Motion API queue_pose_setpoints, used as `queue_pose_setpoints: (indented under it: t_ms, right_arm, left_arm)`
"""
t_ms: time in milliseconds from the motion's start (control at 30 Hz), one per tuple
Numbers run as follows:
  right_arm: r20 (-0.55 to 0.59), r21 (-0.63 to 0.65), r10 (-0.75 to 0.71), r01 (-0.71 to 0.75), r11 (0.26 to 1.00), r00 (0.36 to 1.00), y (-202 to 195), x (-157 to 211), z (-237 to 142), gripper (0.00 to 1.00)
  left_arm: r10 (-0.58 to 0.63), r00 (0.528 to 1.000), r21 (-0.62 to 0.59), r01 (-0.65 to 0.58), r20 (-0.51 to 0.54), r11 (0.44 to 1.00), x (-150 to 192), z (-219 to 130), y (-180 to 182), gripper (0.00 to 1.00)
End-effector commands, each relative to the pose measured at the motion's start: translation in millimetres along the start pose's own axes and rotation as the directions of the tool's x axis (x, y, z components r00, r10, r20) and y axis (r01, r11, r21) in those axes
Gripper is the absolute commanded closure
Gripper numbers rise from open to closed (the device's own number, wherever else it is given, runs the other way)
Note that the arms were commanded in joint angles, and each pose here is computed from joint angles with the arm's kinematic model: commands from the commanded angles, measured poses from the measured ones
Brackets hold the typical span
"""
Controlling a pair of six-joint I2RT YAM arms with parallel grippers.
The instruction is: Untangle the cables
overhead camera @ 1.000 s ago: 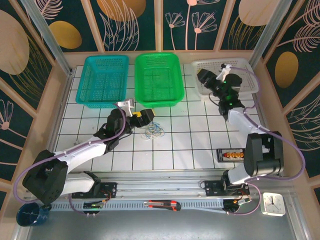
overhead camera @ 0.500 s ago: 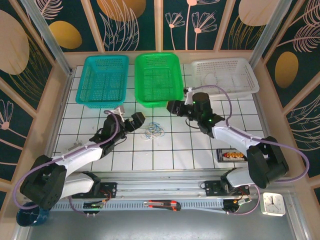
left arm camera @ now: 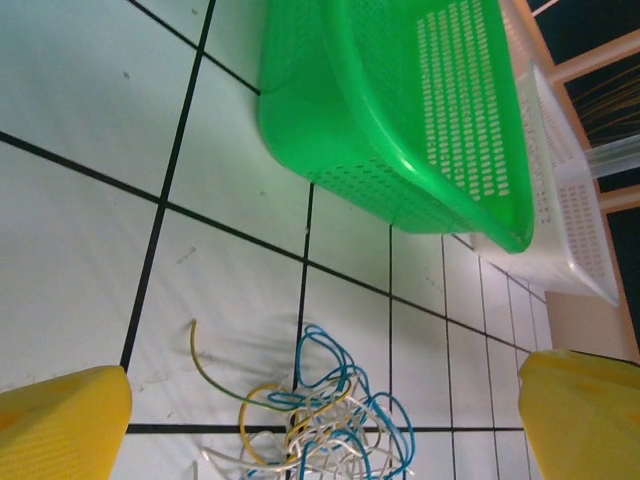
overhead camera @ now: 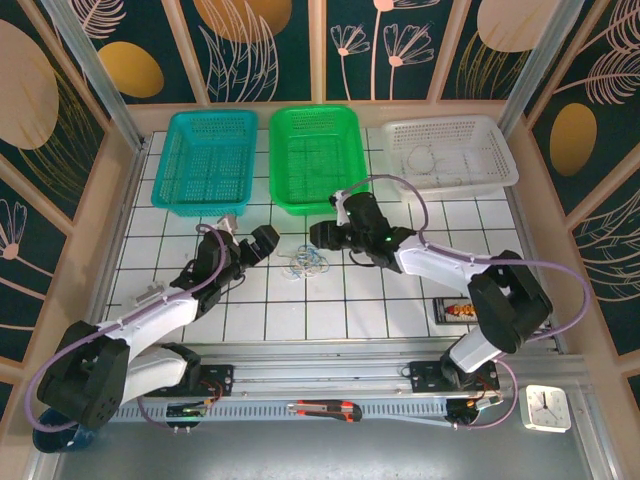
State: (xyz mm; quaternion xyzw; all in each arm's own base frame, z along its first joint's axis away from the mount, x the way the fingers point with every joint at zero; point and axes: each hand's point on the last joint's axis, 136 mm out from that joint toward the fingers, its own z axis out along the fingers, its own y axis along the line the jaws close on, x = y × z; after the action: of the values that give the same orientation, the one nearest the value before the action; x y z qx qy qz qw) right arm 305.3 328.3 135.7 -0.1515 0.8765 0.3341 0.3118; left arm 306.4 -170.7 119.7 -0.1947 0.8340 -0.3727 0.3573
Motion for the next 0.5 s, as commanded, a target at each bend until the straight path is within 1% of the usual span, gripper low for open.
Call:
queue_pose_setpoints:
  t_ms: [0, 133, 300, 367, 467]
  right_arm:
    - [-0.006, 0.033, -0.056, 0.057, 0.998, 0.998, 5, -2, 5, 0.54]
    - [-0.033, 0.028, -0.088, 0.089, 0.996, 0.996, 17, 11, 16, 0.54]
    - [-0.058, 0.038, -0.136, 0.138, 0.990, 0.989, 33, 18, 34, 0.60]
    - [-0.071, 0.040, -0.143, 0.146, 0.989, 0.987, 35, 22, 42, 0.64]
    - [-0.096, 0.075, -0.134, 0.141, 0.987, 0.986, 25, 32, 52, 0.77]
  left_arm:
    - [0.030, 0.998, 0.019, -0.029, -0.049, 0.999, 2, 1, -10, 0.01]
    - [0.032, 0.996, 0.019, -0.031, -0.086, 0.999, 7, 6, -11, 0.01]
    - [0.005, 0.998, 0.008, -0.004, -0.057, 1.000, 1, 6, -8, 0.01]
    - [-0.014, 0.999, 0.007, 0.014, -0.045, 1.000, -2, 6, -8, 0.01]
    - [-0.036, 0.999, 0.020, 0.037, -0.031, 0.999, -5, 5, -8, 0.01]
